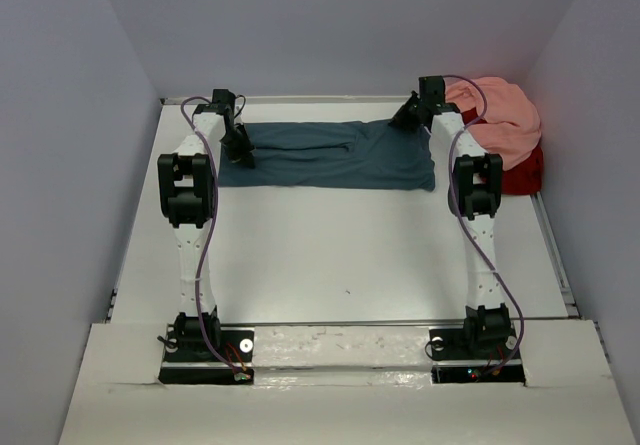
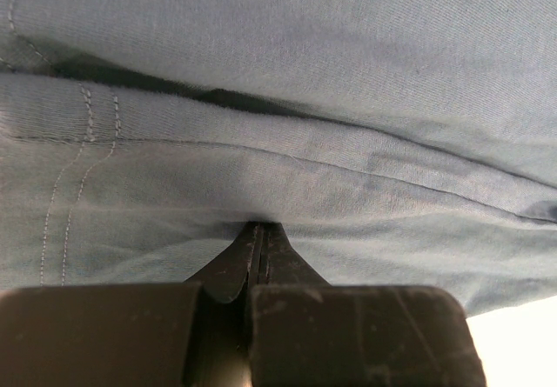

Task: Fold and stack the t-shirts
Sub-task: Fold the other side of the tshirt into a rectangle

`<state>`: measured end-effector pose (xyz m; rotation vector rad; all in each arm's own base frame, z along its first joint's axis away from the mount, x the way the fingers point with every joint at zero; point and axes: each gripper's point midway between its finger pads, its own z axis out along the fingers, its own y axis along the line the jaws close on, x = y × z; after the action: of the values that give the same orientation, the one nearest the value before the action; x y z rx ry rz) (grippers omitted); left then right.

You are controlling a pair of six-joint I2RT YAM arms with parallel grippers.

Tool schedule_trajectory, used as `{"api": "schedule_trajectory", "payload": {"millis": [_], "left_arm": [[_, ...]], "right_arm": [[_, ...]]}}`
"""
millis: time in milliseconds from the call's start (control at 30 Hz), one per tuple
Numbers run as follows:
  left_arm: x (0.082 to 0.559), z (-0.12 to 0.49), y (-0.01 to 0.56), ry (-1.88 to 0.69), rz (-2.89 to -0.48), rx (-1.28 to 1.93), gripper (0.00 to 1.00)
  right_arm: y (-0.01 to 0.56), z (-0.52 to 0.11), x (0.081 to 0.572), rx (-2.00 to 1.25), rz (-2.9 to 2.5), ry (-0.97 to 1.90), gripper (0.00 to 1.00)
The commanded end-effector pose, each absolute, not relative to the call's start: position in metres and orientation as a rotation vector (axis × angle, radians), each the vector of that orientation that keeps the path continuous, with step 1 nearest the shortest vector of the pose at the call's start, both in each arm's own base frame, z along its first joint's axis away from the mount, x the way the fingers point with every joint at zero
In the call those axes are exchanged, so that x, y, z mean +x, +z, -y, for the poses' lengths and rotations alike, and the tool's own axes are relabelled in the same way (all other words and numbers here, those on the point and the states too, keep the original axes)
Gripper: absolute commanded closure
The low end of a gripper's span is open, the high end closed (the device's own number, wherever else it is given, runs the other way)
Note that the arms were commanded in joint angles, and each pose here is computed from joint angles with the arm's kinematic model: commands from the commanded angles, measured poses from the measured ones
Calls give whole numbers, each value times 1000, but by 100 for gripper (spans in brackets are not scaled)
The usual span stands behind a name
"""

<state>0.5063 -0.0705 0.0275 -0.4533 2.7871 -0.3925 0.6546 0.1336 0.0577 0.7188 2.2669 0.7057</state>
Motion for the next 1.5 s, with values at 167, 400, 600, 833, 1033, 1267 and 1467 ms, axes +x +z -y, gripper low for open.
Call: {"api": "schedule_trajectory", "payload": {"millis": [167,400,600,833,1033,1267,1467], "left_arm": [[492,62,23,-348,-2835,-462,100],[493,61,25,-343,-2832,-457,100],[494,62,25,-348,-2831,-454,100],[494,61,27,-343,-2828,-451,100],[492,62,27,-347,-2833,-452,100],[489,61,29,-344,-2835,-451,100],[484,61,31,-345,-2833,-455,100]], "right_arm": [[139,-157,654,523,-2132,874,100],[142,-179,631,438,-2181,907,100],[134,-199,620,409,-2221,977,100],[113,-219,619,396,-2254,998,100],[99,-225,629,402,-2251,987,100],[78,-234,644,414,-2230,964,100],[80,-228,666,413,-2130,916,100]]}}
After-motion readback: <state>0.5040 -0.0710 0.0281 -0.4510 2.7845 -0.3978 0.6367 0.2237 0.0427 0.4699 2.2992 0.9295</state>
